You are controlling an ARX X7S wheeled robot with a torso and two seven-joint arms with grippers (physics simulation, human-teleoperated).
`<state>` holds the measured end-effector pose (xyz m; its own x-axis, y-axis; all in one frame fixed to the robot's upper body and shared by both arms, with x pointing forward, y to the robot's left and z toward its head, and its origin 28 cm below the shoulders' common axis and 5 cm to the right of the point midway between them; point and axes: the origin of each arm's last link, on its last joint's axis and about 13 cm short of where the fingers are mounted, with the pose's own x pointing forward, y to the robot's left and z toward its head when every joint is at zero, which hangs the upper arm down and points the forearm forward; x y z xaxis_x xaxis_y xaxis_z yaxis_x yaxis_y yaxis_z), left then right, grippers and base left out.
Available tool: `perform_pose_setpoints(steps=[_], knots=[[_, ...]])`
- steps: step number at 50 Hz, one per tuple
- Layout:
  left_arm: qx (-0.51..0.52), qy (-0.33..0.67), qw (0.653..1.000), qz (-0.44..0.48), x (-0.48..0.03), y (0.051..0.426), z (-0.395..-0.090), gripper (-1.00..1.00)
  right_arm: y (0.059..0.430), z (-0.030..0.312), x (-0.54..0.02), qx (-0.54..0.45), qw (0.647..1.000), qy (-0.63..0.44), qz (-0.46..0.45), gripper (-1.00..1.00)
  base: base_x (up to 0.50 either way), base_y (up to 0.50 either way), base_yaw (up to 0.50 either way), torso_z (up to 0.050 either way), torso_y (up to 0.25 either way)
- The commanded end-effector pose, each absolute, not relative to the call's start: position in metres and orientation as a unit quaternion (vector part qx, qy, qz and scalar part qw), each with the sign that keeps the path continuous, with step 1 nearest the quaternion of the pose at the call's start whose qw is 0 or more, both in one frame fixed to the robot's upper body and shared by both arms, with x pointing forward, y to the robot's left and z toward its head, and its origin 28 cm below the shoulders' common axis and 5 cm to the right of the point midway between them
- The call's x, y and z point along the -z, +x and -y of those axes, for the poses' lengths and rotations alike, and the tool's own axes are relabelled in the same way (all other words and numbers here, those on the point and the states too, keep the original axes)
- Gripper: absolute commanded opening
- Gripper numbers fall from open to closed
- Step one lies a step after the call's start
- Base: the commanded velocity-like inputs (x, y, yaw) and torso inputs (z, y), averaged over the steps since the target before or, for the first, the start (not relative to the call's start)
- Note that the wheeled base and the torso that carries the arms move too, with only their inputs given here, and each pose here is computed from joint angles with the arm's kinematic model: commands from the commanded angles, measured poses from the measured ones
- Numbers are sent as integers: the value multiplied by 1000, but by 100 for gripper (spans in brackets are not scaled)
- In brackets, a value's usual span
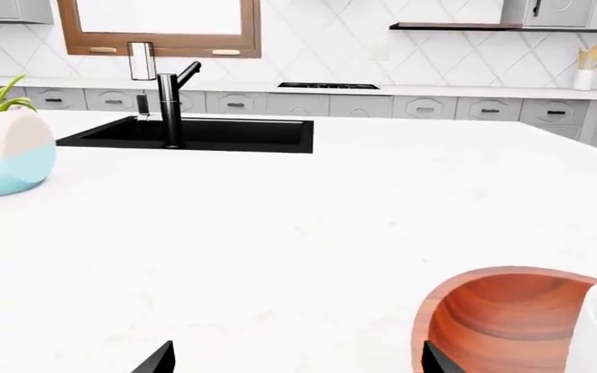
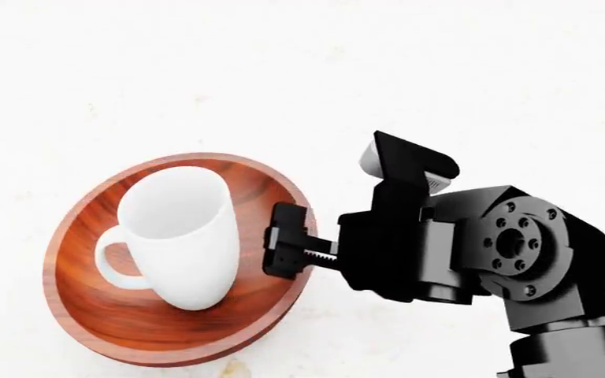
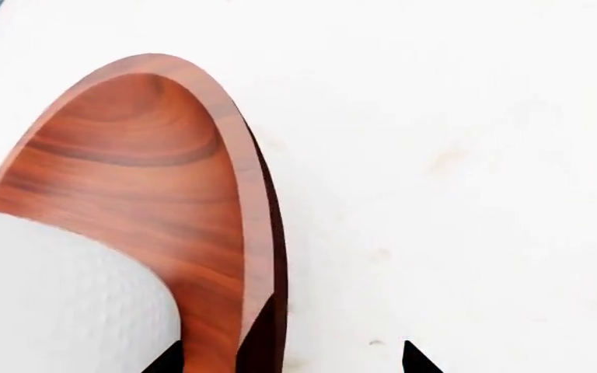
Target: Place the cup inside the bowl on the dining table and move the bowl to any counter.
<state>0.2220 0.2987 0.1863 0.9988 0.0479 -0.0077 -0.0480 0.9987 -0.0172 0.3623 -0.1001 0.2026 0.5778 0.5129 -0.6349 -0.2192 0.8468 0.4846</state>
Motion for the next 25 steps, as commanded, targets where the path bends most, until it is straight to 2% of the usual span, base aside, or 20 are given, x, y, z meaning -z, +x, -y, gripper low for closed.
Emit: perform_pose_setpoints(steps=[1, 24, 25], knots=[[-30, -12, 999, -4, -184, 223, -300, 100, 365, 92, -195, -226, 863, 180, -415, 100, 0, 0, 0, 0, 0], [-33, -12, 999, -6, -181, 222, -304, 100, 370, 92, -184, -228, 861, 197, -411, 100, 0, 0, 0, 0, 0], [-33, -11, 999, -7, -180, 222, -304, 100, 370, 92, -185, -229, 860, 200, -409, -100, 0, 0, 0, 0, 0]])
